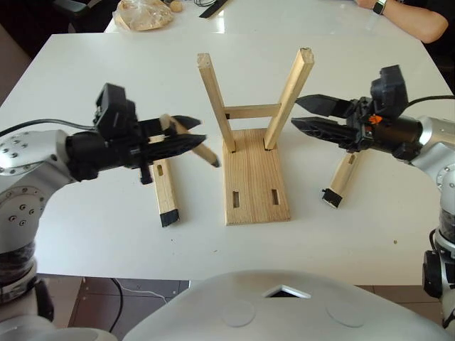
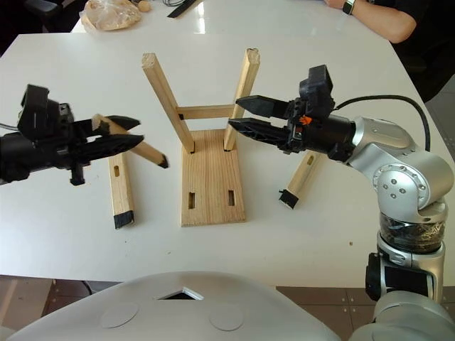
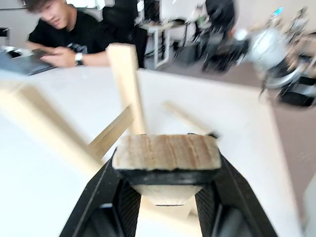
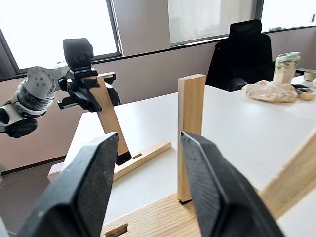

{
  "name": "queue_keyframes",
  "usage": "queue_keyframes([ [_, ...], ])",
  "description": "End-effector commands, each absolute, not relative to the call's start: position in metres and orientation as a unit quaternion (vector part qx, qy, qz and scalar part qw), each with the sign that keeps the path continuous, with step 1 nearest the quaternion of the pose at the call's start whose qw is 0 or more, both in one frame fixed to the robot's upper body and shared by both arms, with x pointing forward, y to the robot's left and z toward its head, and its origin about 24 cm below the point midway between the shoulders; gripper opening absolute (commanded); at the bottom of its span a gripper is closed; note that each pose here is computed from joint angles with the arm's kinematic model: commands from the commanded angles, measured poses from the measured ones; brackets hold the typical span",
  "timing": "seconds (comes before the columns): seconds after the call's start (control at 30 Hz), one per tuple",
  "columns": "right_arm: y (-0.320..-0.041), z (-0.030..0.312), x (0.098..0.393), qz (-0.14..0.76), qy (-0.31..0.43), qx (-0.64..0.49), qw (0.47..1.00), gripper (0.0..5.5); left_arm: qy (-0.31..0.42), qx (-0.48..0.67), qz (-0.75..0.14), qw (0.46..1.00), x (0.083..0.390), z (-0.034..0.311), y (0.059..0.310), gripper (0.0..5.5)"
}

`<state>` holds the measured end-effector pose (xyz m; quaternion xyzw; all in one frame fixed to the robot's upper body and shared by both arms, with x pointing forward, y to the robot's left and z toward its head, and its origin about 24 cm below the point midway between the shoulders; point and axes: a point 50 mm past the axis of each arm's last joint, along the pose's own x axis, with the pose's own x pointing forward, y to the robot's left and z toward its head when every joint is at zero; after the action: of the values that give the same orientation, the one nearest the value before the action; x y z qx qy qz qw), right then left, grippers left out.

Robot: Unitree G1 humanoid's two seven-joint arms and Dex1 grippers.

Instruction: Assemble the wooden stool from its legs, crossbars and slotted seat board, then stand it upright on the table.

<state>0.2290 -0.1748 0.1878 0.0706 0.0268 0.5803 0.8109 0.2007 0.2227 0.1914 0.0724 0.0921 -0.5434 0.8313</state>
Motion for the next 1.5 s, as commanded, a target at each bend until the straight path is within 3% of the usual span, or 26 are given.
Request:
queue_keyframes([
  [0.03, -0.182, 0.186, 0.227, 0.551, 0.012, 0.071, 0.831, 2.29, 0.17, 0.166, -0.502, 0.831, 0.209, 0.157, 0.263, 1.31],
  [0.2, -0.177, 0.174, 0.231, 0.545, 0.03, 0.036, 0.837, 2.29, 0.195, 0.199, -0.476, 0.834, 0.217, 0.133, 0.286, 1.31],
  [0.6, -0.176, 0.161, 0.231, 0.543, 0.043, 0.008, 0.838, 2.29, 0.166, 0.209, -0.482, 0.834, 0.223, 0.127, 0.287, 1.31],
  [0.97, -0.179, 0.157, 0.23, 0.542, 0.051, -0.004, 0.839, 2.29, 0.233, 0.168, -0.535, 0.794, 0.192, 0.107, 0.284, 1.31],
  [1.17, -0.178, 0.153, 0.233, 0.54, 0.056, -0.014, 0.839, 2.29, 0.249, 0.133, -0.52, 0.806, 0.188, 0.084, 0.277, 1.31],
  [1.5, -0.181, 0.147, 0.231, 0.552, 0.077, -0.037, 0.829, 2.29, 0.269, 0.018, -0.468, 0.842, 0.154, 0.049, 0.278, 1.31],
])
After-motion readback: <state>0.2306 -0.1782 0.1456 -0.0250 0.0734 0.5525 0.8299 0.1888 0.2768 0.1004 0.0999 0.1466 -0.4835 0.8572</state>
